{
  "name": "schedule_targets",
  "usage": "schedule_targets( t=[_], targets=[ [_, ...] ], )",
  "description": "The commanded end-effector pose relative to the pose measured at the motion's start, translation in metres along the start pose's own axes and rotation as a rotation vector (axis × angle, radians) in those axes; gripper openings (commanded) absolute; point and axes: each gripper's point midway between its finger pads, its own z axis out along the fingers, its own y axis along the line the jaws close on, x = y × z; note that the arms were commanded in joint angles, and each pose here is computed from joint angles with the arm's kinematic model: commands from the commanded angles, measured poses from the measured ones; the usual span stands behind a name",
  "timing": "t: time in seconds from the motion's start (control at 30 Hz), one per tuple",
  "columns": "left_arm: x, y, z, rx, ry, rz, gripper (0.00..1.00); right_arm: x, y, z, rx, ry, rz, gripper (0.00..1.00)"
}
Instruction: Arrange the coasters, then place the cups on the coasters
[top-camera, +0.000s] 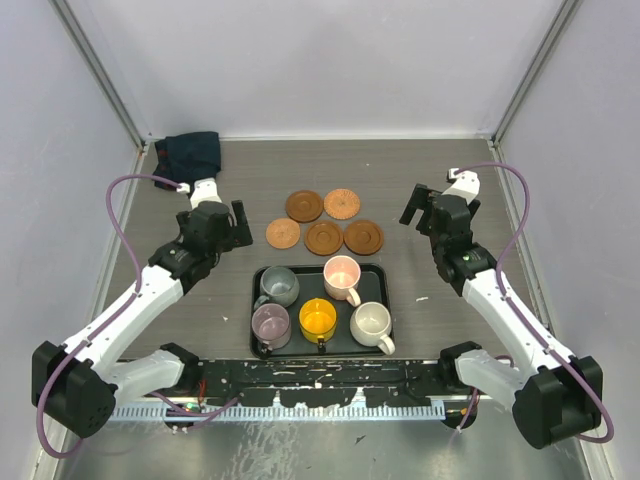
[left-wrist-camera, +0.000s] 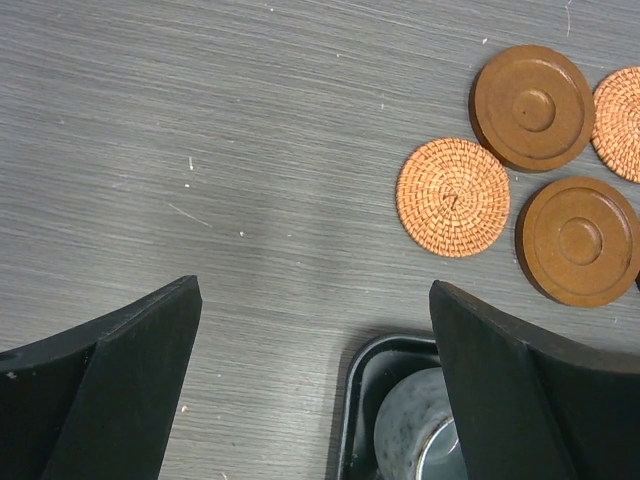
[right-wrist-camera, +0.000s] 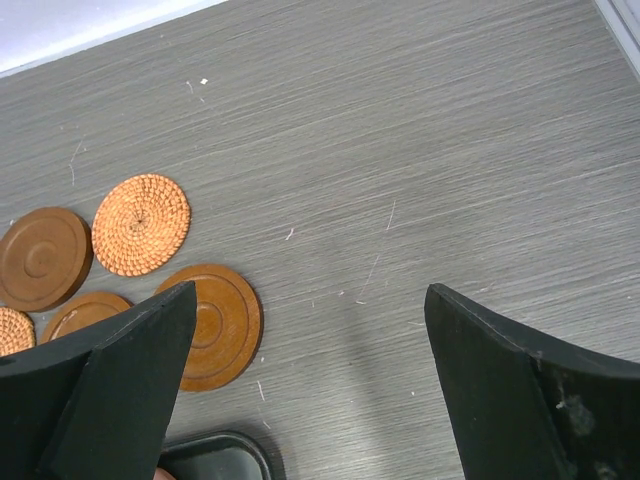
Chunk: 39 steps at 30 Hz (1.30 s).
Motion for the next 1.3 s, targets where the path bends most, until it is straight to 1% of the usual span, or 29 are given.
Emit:
schedule_targets(
  t=[0.0,0.67,0.8,0.9,1.03,1.07,1.1,1.2,1.23,1.27],
  targets=[
    [-0.007,0.000,-0.004,0.007,-0.026,-0.020,0.98,-0.021,0.002,-0.003,-0.006,-0.075,0.028,1.00],
    [-0.003,-0.003,-0.002,0.031,-0.034,-0.027,0.98,-0.019,0.003,-0.002,-0.010,-0.066,0.031,1.00],
    [0.003,-0.015,0.000,0.106,-0.027,-0.014,0.98,-0.016,0.004,-0.003,-0.024,-0.063,0.029,1.00],
    [0.009,-0.032,0.006,0.191,-0.017,-0.015,1.00,-0.007,0.004,0.000,-0.021,-0.029,0.018,1.00],
    [0.023,-0.053,0.019,0.267,0.041,0.002,0.93,0.007,0.002,0.008,0.003,0.032,-0.004,1.00],
    [0.023,-0.058,0.023,0.277,0.052,0.005,0.92,0.010,0.003,0.009,0.003,0.043,-0.008,0.97],
    [0.027,-0.060,0.028,0.278,0.071,0.010,0.90,0.012,0.004,0.010,-0.002,0.051,-0.012,0.92],
    [0.033,-0.069,0.041,0.282,0.105,0.022,0.77,0.020,0.016,0.014,-0.070,0.081,-0.031,0.65],
    [0.037,-0.072,0.045,0.290,0.122,0.029,0.69,0.022,0.021,0.014,-0.097,0.091,-0.035,0.58],
    [0.039,-0.077,0.048,0.309,0.129,0.034,0.58,0.025,0.026,0.016,-0.122,0.102,-0.039,0.52]
  ],
)
